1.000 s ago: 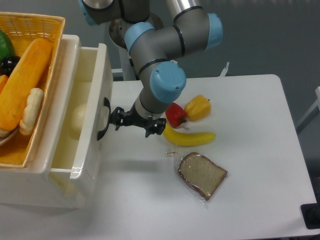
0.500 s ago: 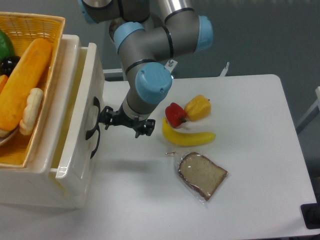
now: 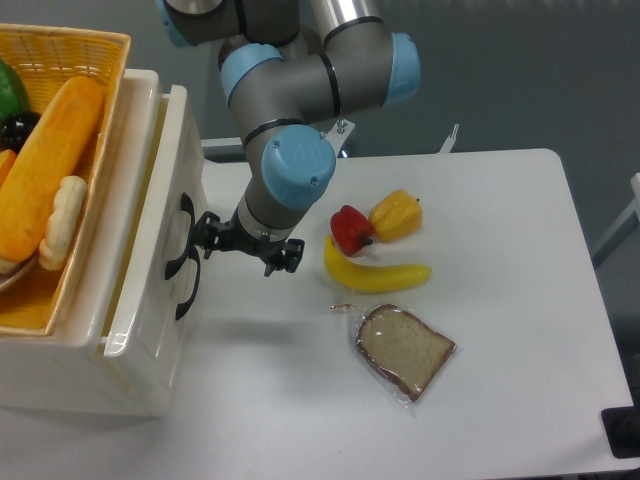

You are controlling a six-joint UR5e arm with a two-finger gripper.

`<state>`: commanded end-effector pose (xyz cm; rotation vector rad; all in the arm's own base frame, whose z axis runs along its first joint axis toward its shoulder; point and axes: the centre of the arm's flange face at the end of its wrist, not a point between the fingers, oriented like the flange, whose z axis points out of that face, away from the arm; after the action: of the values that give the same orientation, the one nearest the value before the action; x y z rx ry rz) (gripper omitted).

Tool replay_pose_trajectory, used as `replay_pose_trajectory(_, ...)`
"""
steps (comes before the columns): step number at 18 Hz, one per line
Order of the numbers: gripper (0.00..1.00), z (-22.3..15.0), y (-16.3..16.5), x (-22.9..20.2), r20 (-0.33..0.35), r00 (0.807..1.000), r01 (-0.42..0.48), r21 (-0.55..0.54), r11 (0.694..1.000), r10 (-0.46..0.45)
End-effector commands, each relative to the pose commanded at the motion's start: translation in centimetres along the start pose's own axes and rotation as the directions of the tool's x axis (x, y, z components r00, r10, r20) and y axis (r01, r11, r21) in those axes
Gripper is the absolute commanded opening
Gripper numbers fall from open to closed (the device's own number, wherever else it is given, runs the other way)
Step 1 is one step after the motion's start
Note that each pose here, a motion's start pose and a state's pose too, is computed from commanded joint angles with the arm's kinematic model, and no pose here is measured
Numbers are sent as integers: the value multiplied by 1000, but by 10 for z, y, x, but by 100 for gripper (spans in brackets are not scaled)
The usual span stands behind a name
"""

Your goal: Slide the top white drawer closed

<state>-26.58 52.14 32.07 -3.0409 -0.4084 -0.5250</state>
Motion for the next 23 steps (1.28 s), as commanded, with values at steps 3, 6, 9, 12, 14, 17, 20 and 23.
replay_pose_trajectory(3, 100, 1, 0, 1, -2, 1000, -1, -1, 1000, 1)
replay_pose_trajectory(6, 100, 0, 0, 1, 0, 1000, -3, -1, 1000, 3)
replay_pose_trajectory(9, 100, -7, 1, -9, 11, 1000, 7, 9, 1000, -7)
replay_pose_trajectory(12, 100, -33, 6, -44, 60, 997, 39, 37, 999, -41)
replay_pose_trajectory(14, 100, -58, 13, -71, 154, 988, 21, 27, 999, -25)
replay_pose_trajectory(17, 100, -84, 24, -105, 189, 980, 55, 58, 997, -65)
replay_pose_trajectory(20, 100, -109, 44, -129, 267, 963, -48, 17, 999, 42)
replay_pose_trajectory(23, 100, -118, 58, -151, 283, 948, -147, -24, 989, 147)
